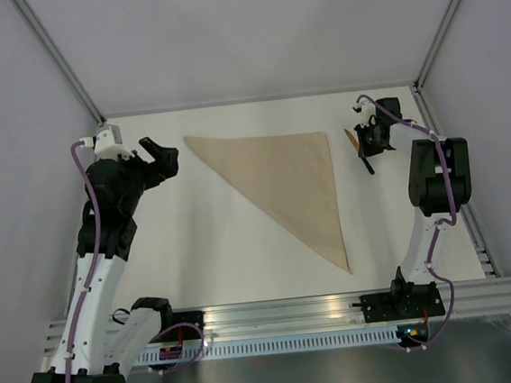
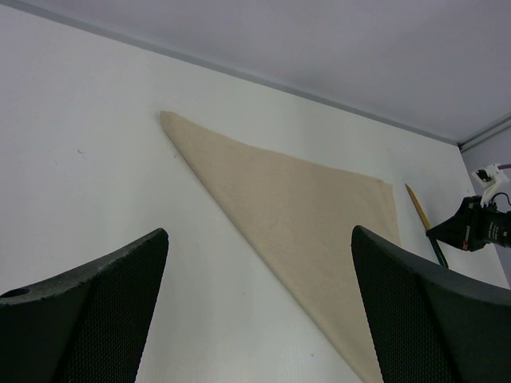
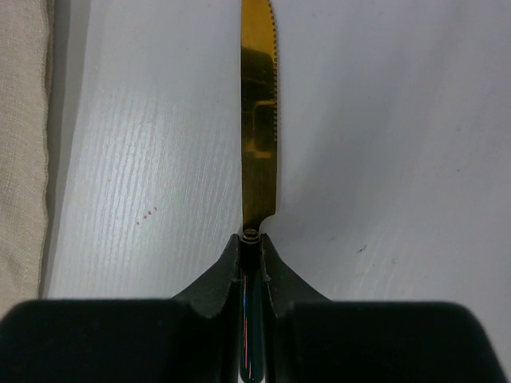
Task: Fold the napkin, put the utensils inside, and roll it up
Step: Grab a utensil with the right arm
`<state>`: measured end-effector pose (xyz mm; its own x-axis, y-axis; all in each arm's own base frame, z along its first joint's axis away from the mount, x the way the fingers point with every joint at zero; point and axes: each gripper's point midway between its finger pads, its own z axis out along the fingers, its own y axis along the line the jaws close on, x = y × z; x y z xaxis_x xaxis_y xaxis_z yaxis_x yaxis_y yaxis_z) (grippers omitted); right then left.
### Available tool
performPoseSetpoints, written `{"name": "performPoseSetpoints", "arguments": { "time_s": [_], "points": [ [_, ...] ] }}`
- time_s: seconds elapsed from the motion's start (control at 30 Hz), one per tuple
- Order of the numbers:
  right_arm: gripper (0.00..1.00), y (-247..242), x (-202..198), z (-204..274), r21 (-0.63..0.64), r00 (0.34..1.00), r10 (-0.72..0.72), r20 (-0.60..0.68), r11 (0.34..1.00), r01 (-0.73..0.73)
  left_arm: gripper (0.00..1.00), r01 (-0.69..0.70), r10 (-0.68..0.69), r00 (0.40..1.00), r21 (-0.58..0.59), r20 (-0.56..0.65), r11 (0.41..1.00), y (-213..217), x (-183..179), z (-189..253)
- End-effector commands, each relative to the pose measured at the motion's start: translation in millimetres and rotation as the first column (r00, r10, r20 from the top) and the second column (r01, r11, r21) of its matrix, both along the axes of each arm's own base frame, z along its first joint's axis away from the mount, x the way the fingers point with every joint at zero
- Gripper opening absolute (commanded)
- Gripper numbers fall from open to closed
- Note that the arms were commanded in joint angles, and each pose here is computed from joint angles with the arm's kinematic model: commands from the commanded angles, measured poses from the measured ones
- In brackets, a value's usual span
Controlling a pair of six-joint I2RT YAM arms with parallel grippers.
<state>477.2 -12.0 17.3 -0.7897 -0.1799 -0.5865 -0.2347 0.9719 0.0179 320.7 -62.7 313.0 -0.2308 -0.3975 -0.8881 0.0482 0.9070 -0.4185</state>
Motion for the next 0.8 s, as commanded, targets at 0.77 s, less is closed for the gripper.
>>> {"name": "performPoseSetpoints", "arguments": {
  "time_s": [0.77],
  "points": [
    [0.00,140.1,-50.5,111.2,0.140,0.984,0.162,0.077,0.975,-0.172,1.00,0.018,-0.017,0.999,-0.032,0.040,0.999,-4.2,-0.6,25.0]
  ]
}}
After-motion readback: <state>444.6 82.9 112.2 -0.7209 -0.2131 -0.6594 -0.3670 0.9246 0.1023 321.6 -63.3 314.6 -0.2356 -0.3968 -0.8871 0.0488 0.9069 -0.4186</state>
